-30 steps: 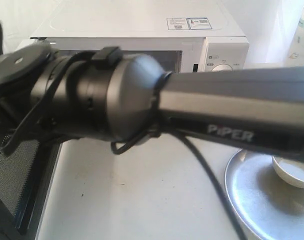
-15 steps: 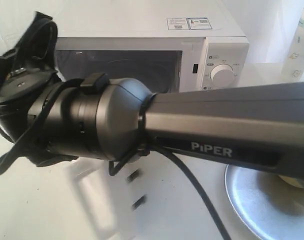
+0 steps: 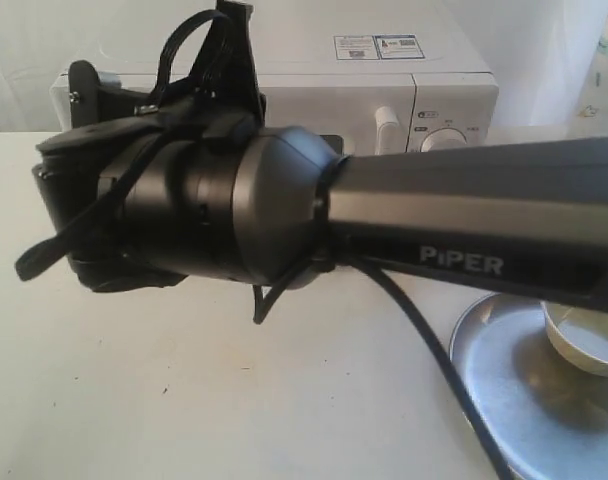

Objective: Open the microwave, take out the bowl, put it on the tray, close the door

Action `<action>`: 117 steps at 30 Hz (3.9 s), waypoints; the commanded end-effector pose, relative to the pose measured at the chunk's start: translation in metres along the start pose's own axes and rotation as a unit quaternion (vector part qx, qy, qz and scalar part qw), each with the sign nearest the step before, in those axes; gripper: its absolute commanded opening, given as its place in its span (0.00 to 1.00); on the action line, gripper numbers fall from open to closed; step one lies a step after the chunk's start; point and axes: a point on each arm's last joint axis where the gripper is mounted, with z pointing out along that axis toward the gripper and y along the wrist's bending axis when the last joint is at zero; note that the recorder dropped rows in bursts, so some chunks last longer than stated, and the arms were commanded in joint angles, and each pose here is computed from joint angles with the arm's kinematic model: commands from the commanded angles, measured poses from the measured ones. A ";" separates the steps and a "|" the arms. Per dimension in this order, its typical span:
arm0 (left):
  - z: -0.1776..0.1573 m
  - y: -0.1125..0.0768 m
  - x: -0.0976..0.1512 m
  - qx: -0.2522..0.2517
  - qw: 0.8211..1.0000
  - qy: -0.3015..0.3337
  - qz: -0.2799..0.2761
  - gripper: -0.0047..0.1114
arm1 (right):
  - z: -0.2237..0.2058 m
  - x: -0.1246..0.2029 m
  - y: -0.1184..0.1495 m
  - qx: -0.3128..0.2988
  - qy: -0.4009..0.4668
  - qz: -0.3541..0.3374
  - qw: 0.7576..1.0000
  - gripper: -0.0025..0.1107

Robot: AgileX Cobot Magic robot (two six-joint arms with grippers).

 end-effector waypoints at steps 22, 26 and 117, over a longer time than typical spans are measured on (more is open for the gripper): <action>0.000 -0.001 -0.001 0.005 1.000 -0.002 -0.005 0.04 | -0.047 0.098 -0.079 -0.143 0.042 0.125 0.981 0.02; 0.000 -0.001 -0.001 0.005 1.000 -0.002 -0.005 0.04 | -0.059 0.145 -0.074 -0.153 0.055 0.113 0.980 0.02; 0.000 -0.001 -0.001 0.004 1.000 -0.002 -0.002 0.04 | -0.177 0.413 -0.017 0.192 0.068 0.502 0.841 0.02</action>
